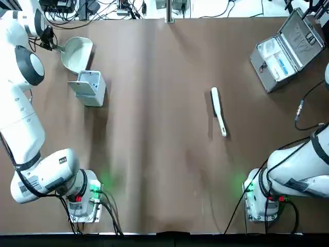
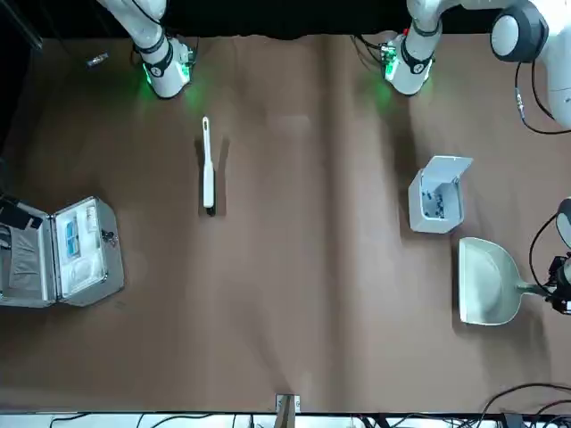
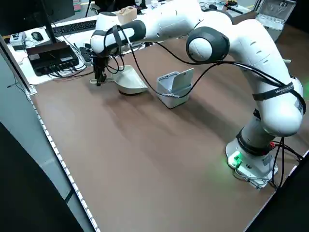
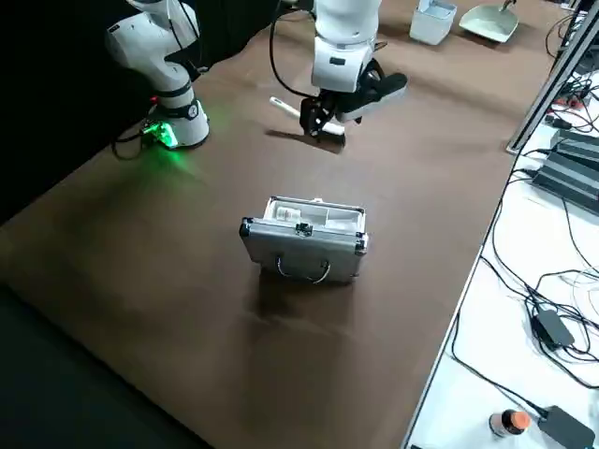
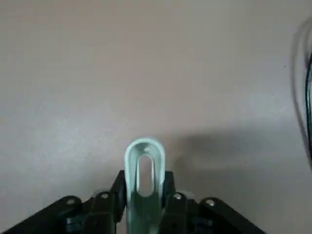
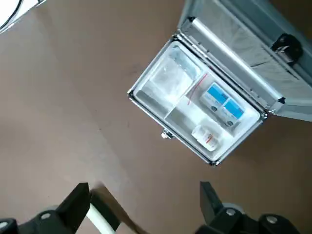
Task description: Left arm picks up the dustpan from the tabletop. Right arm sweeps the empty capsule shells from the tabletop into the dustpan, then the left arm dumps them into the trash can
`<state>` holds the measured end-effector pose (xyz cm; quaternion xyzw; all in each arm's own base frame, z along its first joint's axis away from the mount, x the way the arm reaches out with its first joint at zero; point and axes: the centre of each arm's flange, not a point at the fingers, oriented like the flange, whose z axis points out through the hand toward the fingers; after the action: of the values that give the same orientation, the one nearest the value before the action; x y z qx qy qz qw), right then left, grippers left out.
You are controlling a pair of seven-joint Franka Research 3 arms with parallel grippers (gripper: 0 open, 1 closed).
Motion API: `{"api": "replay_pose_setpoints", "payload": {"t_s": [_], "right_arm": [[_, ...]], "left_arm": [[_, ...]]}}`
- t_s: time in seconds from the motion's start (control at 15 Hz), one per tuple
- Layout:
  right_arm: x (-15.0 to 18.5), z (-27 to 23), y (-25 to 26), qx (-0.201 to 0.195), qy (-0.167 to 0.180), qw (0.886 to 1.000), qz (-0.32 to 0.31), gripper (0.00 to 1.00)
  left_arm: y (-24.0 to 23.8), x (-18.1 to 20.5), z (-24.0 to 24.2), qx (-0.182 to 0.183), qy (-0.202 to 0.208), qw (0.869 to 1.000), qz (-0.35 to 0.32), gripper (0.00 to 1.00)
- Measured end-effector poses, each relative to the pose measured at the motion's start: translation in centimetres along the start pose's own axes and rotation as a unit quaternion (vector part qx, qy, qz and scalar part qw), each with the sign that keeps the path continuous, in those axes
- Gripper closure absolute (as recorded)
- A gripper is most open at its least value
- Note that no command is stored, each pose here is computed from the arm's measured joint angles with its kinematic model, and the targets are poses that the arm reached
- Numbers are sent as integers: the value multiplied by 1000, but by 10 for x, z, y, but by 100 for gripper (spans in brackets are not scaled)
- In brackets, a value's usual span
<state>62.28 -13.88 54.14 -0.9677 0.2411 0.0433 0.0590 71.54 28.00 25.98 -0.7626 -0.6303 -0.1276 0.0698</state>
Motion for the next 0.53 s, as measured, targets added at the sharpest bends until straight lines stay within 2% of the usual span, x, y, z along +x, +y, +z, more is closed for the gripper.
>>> {"api": "replay_pose_setpoints", "payload": {"t_s": [0.2,0.27,0.4,0.47,0.53], "right_arm": [[-3,1,-10,-2,0,1000,-9,0],[-4,2,-14,-9,1,1000,-13,0],[-9,4,-30,-30,3,999,-31,0],[-14,6,-45,-37,4,998,-44,0],[-26,10,-76,-47,5,996,-77,0]], "left_arm": [[0,1,2,-5,2,1000,0,59],[0,1,3,-5,2,1000,-1,52],[-2,2,6,-3,3,1000,0,48],[-2,3,6,-3,6,1000,1,41],[1,5,0,-5,18,1000,9,24]]}}
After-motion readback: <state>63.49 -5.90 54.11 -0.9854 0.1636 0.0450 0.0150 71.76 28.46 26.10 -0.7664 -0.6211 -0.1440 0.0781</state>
